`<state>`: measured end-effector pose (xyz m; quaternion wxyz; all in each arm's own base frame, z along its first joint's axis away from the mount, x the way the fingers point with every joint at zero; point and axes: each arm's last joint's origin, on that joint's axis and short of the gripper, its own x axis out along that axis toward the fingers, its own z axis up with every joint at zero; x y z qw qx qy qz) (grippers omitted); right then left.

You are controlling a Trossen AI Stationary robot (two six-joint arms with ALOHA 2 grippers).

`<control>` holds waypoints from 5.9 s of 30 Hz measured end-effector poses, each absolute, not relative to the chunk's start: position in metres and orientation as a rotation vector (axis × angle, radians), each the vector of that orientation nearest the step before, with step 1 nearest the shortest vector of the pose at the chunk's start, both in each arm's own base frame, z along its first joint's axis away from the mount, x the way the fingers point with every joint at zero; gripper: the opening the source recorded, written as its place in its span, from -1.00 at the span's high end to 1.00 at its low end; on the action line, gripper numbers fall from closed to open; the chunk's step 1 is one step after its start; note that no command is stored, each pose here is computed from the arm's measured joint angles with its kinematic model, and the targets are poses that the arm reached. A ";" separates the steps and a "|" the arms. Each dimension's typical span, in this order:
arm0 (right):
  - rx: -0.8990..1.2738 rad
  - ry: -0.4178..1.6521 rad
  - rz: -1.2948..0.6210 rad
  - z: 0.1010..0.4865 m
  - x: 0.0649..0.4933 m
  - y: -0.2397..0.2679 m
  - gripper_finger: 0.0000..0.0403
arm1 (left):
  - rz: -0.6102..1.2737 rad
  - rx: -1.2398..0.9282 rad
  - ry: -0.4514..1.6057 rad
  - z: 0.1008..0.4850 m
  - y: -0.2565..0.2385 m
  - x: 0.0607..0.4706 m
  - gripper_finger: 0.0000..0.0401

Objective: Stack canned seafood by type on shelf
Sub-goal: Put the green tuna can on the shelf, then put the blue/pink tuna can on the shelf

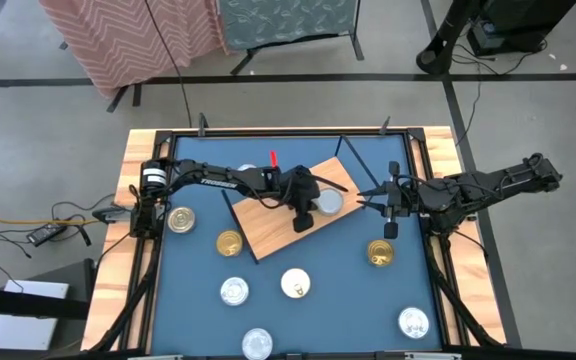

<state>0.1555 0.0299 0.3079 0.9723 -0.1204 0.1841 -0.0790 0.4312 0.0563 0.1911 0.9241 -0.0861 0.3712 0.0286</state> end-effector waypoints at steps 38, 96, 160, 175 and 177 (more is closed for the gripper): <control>-0.237 0.360 -0.152 0.309 0.156 0.030 0.57 | 0.071 -0.167 0.742 0.189 0.054 0.434 1.00; -0.244 0.374 -0.147 0.308 0.155 0.031 0.57 | 0.064 -0.155 0.706 0.182 0.057 0.460 1.00; 0.135 0.499 0.330 0.278 0.205 0.077 0.57 | 0.347 -0.037 0.441 0.321 -0.046 0.169 1.00; 0.271 0.524 0.567 0.222 0.265 0.132 0.57 | 0.182 -0.159 0.230 0.287 -0.094 0.168 1.00; 0.290 0.553 0.564 0.215 0.267 0.136 0.57 | 0.144 -0.174 0.211 0.276 -0.100 0.166 1.00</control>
